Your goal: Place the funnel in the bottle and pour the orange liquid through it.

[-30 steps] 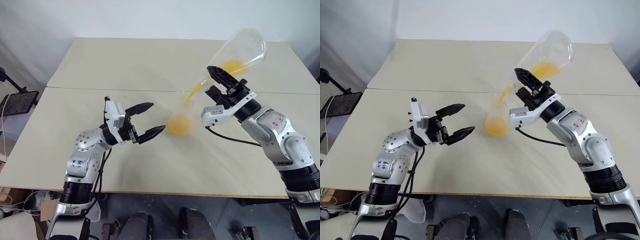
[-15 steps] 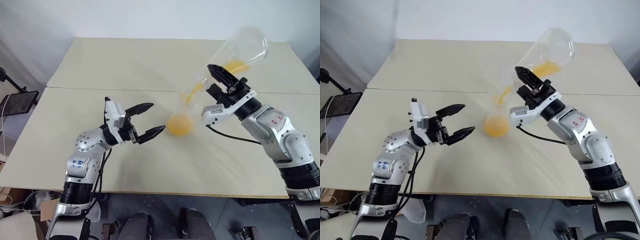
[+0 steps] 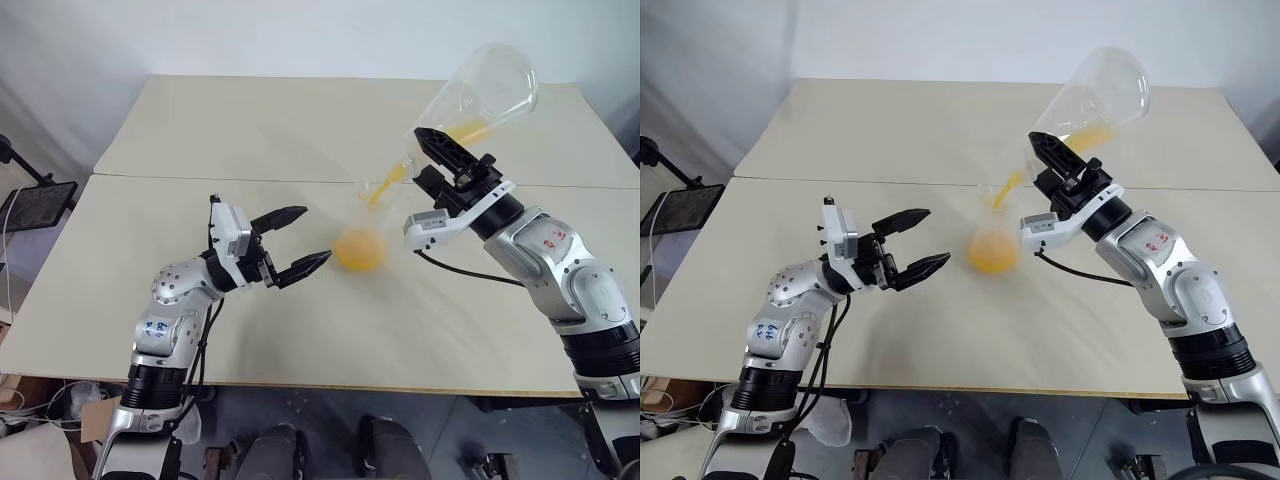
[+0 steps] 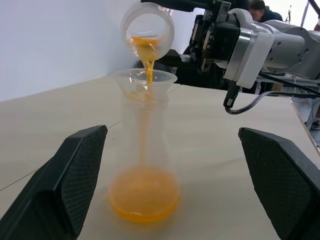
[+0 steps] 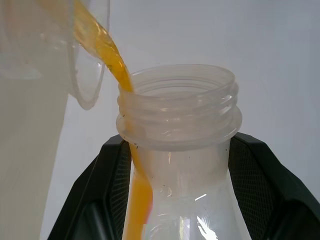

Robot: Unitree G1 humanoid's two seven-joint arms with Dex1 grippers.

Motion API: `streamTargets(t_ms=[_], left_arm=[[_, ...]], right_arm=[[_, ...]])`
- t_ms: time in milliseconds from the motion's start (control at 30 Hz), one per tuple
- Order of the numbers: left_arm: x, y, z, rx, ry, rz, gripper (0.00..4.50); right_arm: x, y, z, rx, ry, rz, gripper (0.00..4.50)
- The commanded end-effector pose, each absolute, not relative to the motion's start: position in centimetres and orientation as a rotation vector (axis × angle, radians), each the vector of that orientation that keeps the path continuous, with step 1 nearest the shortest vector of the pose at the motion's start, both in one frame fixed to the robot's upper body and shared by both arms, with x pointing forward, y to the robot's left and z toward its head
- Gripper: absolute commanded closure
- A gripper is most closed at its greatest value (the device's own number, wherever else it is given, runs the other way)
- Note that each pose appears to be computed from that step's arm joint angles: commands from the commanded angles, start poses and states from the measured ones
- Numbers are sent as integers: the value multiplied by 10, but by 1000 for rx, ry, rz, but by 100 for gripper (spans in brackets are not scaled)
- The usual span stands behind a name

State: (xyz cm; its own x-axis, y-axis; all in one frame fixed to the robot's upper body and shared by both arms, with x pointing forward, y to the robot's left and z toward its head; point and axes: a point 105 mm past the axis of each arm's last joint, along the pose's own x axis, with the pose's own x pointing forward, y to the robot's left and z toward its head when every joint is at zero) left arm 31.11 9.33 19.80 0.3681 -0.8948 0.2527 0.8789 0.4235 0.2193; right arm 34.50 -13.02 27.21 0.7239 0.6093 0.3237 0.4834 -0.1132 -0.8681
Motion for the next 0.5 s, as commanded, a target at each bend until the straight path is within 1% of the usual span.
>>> streamTargets(t_ms=[33,133,500], left_arm=[[305,92,208,73,-415,-1143,0],[306,92,208,74,-416,-1141,0],[306,91,210,68,-421,-1138,0]], right_arm=[[339,-132,293,-1760,-936,64,204],[335,-127,295,-1763,-982,67,204],[336,-126,293,-1779,-977,78,204]])
